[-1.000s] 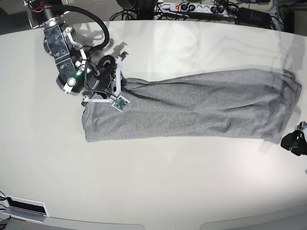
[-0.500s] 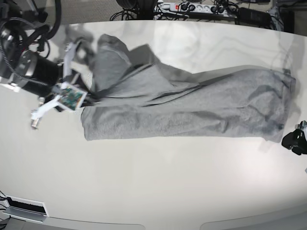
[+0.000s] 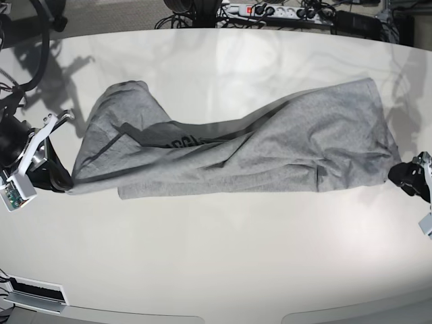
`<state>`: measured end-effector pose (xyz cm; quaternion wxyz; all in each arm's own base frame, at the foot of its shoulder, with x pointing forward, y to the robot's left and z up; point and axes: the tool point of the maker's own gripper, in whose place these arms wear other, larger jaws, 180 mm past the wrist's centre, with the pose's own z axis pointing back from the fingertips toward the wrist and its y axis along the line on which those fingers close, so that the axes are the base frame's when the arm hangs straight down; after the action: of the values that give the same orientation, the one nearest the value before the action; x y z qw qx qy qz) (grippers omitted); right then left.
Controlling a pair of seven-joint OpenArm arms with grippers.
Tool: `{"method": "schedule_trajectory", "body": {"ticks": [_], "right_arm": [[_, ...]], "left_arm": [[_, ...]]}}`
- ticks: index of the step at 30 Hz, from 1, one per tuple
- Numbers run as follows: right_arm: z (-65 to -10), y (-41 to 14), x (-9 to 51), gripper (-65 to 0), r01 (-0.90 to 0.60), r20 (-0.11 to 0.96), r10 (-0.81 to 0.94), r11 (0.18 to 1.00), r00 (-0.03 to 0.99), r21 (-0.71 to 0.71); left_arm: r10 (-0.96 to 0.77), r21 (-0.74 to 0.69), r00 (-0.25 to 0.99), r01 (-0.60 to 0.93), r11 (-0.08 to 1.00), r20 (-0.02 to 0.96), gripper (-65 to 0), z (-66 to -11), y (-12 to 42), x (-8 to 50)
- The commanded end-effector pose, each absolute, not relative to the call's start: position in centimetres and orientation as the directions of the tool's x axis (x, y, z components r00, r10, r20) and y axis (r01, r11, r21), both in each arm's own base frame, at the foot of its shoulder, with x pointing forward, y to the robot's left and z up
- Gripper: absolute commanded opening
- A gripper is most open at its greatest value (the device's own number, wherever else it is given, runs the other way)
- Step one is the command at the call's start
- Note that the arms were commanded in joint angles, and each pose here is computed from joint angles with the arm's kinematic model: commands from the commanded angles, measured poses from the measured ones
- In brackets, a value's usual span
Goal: Layout the t-shirt on the table in an organized manner, then fold the t-shirt properly
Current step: 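Pull the shirt edge with the right gripper, regrasp with the left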
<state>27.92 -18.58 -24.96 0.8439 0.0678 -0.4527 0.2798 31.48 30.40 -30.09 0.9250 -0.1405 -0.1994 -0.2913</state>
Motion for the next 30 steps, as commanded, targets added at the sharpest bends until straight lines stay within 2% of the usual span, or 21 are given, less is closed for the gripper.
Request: {"method": "schedule_trajectory", "body": {"ticks": [1, 4, 5, 17, 21, 22, 27, 30], "right_arm": [[-24.2, -18.6, 28.5, -65.0, -0.543, 0.819, 0.412, 0.826, 0.399, -0.15], [-25.9, -19.2, 28.4, -65.0, -0.549, 0.806, 0.392, 0.83, 0.443, -0.102], [-26.2, -19.4, 28.4, -65.0, -0.547, 0.804, 0.385, 0.832, 0.453, -0.09], [-27.0, -18.0, 27.9, -65.0, -0.572, 0.815, 0.365, 0.818, 0.45, -0.051], [-27.1, -17.8, 27.9, -65.0, -0.572, 0.817, 0.361, 0.819, 0.45, -0.046], [-27.1, -17.9, 27.9, -65.0, -0.572, 0.814, 0.363, 0.819, 0.453, -0.046], [-27.2, -17.9, 27.9, -65.0, -0.572, 0.813, 0.364, 0.819, 0.455, -0.046], [-27.2, -17.9, 27.9, -65.0, -0.572, 0.813, 0.364, 0.819, 0.455, -0.046]], "left_arm": [[-0.473, -0.153, 0.734, 0.605, 0.782, 0.487, -33.4, -28.4, 30.3, 31.8], [-0.451, -0.302, 0.767, 0.61, 0.733, 0.456, -33.4, -29.2, 28.4, 29.3], [-0.421, -0.353, 0.772, 0.607, 0.712, 0.476, -33.4, -29.1, 27.4, 28.9], [-0.431, -0.521, 0.829, 0.559, 0.645, 0.356, -33.4, -34.7, 23.9, 22.0], [-0.519, -0.439, 0.823, 0.565, 0.699, 0.232, -33.4, -37.9, 25.8, 19.8], [-0.527, -0.393, 0.818, 0.573, 0.719, 0.229, -33.4, -38.6, 26.5, 20.0], [-0.535, -0.227, 0.777, 0.616, 0.754, 0.333, -33.4, -40.6, 27.6, 21.4], [-0.574, -0.172, 0.747, 0.647, 0.743, 0.334, -33.4, -42.2, 27.3, 21.0]]}}
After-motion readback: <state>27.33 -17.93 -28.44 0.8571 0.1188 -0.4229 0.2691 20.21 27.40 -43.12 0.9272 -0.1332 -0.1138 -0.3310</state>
